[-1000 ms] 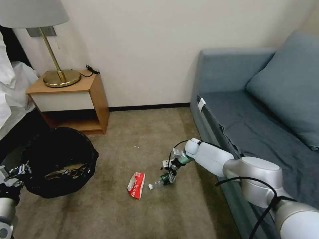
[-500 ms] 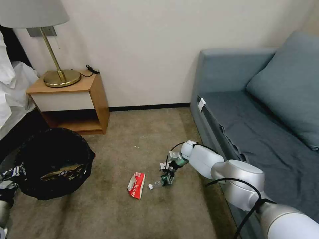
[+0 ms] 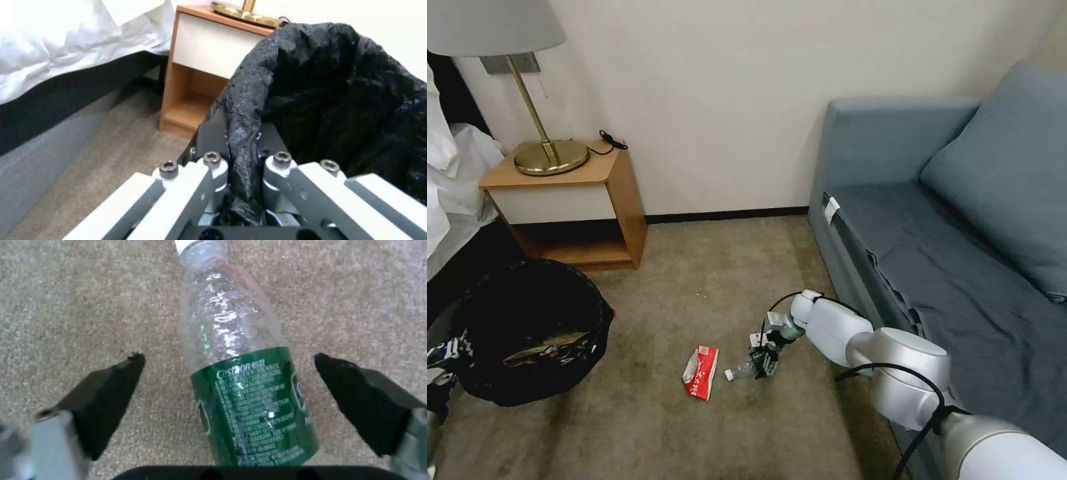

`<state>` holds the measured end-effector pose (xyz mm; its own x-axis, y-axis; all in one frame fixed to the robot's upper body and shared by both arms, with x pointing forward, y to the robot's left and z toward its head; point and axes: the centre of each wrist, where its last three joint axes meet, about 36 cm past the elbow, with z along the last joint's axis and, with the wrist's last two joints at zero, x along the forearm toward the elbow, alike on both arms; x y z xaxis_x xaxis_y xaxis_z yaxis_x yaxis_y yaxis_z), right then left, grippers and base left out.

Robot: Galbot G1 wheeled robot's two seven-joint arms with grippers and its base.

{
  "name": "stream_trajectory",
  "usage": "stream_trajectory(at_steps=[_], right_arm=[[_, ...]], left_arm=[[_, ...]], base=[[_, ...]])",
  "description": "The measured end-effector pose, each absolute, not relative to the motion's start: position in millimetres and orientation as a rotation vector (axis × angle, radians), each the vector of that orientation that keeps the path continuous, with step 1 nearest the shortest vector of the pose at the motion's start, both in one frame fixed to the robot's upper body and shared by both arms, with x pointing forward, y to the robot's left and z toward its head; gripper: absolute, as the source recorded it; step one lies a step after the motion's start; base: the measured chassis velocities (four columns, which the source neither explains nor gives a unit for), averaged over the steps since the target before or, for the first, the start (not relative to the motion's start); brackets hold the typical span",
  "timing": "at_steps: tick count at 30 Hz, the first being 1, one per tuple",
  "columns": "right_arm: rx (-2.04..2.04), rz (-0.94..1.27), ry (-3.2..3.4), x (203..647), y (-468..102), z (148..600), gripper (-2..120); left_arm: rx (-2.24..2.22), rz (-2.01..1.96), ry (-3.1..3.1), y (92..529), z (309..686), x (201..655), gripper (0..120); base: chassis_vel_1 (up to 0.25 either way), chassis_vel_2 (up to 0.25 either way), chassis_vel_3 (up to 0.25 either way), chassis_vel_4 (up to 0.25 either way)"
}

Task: Pick up the trash bin, then pick up the garbage on the floor and place it into the trash bin.

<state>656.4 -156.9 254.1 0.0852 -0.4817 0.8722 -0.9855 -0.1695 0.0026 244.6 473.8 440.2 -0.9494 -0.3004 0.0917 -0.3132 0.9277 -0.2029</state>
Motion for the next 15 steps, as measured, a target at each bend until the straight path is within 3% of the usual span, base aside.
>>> stream_trajectory(at_steps=[6,10,15], right_arm=[[1.727,1.011,-1.444,656.5,-158.0,253.5,88],[1.717,1.014,-1.441,656.2,-158.4,252.7,64],[1.713,1.017,-1.449,654.6,-155.3,250.9,51]], left_arm=[[0.487,0.329,-3.027,474.7,440.6,242.2,4],[0.497,0.327,-3.028,478.4,442.6,237.5,4],[0.503,0.326,-3.025,479.1,442.2,234.7,4]], base=[[0.0,0.0,0.0,0.0],[0.0,0.0,0.0,0.0],[0.0,0.0,0.0,0.0]])
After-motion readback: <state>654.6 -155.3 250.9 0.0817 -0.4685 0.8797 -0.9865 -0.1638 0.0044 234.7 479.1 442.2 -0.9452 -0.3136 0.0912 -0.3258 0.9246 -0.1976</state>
